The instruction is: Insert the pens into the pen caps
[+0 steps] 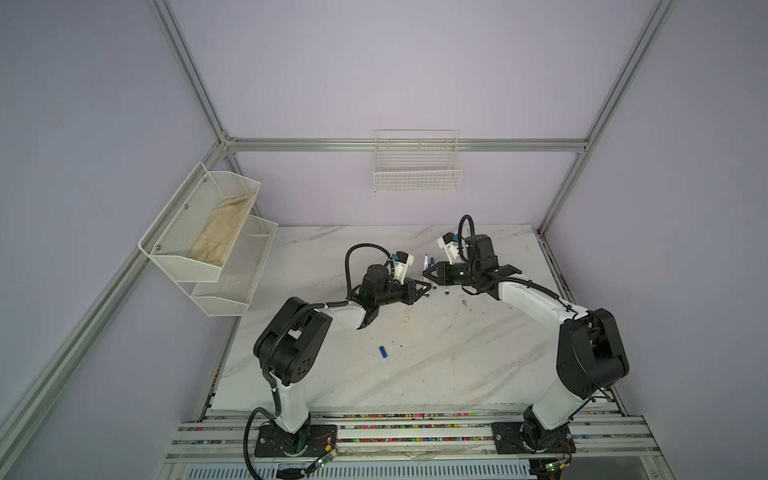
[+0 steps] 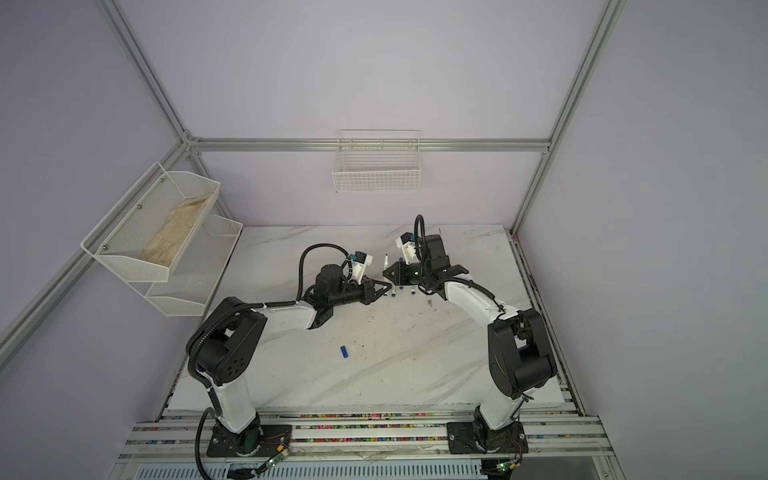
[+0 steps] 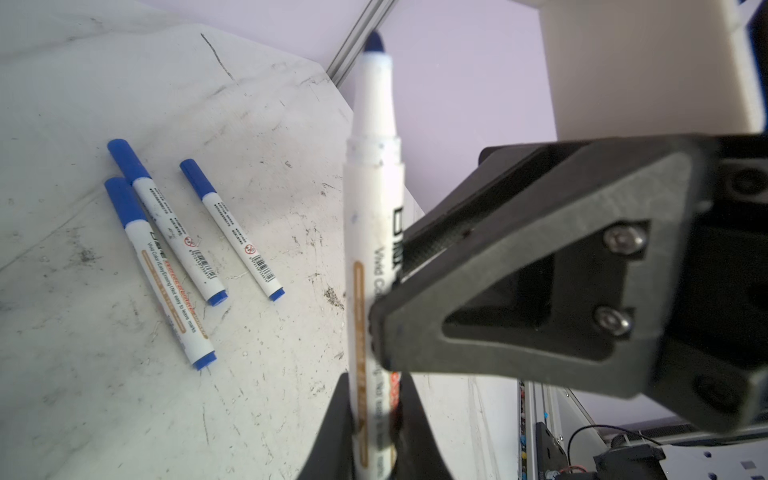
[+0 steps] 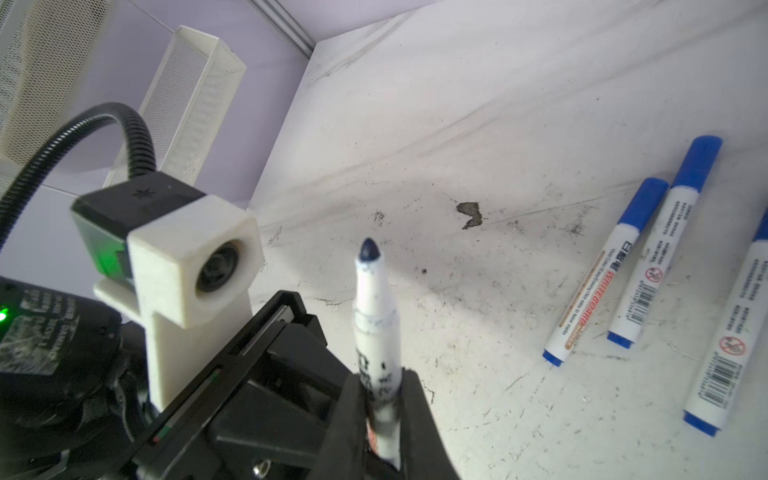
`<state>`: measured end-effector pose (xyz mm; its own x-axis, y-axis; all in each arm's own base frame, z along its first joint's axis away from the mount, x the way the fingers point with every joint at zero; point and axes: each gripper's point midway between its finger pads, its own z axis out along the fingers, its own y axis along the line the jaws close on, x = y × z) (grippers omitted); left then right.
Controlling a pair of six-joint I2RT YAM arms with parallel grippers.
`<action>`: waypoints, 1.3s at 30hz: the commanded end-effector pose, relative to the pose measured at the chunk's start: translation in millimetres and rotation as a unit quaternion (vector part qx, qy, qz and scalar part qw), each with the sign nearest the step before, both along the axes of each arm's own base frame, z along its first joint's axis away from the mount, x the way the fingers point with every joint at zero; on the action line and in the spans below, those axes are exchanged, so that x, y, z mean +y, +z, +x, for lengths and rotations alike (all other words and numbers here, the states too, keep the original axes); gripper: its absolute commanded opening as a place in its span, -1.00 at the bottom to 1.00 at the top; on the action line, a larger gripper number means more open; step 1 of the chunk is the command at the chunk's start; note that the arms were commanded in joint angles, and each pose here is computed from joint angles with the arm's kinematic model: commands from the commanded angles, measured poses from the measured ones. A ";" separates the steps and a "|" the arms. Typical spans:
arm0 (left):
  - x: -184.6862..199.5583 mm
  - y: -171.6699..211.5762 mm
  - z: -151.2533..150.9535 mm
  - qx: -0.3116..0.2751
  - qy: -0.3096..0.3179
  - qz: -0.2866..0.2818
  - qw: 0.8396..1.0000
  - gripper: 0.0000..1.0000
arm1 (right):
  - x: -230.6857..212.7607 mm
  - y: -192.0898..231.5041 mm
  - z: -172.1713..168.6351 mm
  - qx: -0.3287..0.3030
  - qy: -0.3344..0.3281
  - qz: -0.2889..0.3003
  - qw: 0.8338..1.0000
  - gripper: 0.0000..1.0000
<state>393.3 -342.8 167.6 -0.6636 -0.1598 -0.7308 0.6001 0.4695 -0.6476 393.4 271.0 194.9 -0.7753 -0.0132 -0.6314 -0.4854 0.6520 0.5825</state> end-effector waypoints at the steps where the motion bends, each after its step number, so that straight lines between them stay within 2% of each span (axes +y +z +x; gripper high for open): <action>1: 67.9 26.8 42.6 -0.032 0.198 0.004 0.980 -1.00 | 20.8 -28.9 -42.0 0.017 0.064 -0.102 0.993 -0.58; 4: 128.0 8.1 43.8 -0.015 0.327 0.069 0.942 -1.00 | 39.7 -75.1 -84.1 0.020 0.138 -0.228 0.964 -0.39; 7: 184.2 -1.6 35.4 0.007 0.429 0.147 0.891 -1.00 | 50.8 -113.6 -116.4 0.017 0.193 -0.325 0.926 -0.29; 10: 223.8 -4.1 23.5 0.021 0.486 0.201 0.850 -1.00 | 66.0 -125.1 -129.3 -0.011 0.229 -0.360 0.904 -0.22; 12: 239.0 -3.3 16.9 0.026 0.506 0.217 0.834 -1.00 | 75.9 -127.7 -134.1 -0.022 0.250 -0.366 0.896 -0.16; 14: 248.6 -2.7 12.5 0.029 0.514 0.228 0.827 -1.00 | 84.8 -130.1 -138.5 -0.030 0.269 -0.371 0.888 -0.10; 18: 253.4 -7.1 7.6 0.037 0.515 0.242 0.822 -1.00 | 99.4 -133.7 -148.7 -0.037 0.302 -0.372 0.877 0.06; 19: 255.4 5.0 5.0 0.030 0.519 0.231 0.822 -1.00 | 102.4 -133.4 -150.3 -0.040 0.309 -0.370 0.875 0.13; 22: 258.6 4.9 2.1 0.038 0.524 0.230 0.819 -1.00 | 110.5 -138.2 -155.0 -0.036 0.324 -0.368 0.871 0.23; 32: 270.0 10.1 -11.5 0.042 0.533 0.242 0.810 -1.00 | 124.8 -174.1 -162.4 -0.006 0.339 -0.413 0.845 0.21; 39: 275.3 9.0 -19.4 0.039 0.535 0.246 0.807 -1.00 | 94.0 -197.5 -170.2 -0.007 0.312 -0.499 0.808 0.02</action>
